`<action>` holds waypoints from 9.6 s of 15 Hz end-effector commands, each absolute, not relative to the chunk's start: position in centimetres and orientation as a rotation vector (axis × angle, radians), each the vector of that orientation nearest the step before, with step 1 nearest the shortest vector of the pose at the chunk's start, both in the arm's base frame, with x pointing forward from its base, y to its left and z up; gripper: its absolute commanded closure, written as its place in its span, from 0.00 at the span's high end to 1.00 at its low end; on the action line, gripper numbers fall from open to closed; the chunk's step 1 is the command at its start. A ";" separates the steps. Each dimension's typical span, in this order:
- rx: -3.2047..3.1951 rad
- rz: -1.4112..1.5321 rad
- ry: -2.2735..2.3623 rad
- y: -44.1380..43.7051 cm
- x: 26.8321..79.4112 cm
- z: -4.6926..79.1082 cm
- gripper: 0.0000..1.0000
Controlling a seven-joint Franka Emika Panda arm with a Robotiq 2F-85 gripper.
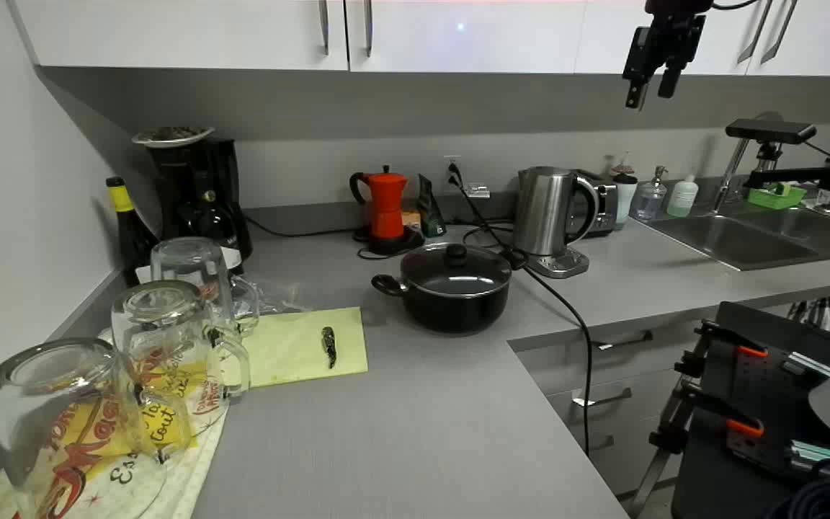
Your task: Remove the glass lid from the black pot.
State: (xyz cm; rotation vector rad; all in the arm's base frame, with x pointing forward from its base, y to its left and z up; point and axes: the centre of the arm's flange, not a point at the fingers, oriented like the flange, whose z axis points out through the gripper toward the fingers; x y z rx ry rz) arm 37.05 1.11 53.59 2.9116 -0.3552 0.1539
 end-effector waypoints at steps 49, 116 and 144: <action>3.019 0.009 0.575 2.8 65.2 32.5 1.00; 2.283 -0.146 1.887 22.3 50.3 26.3 0.25; 2.015 -0.180 2.443 27.0 50.8 14.5 0.25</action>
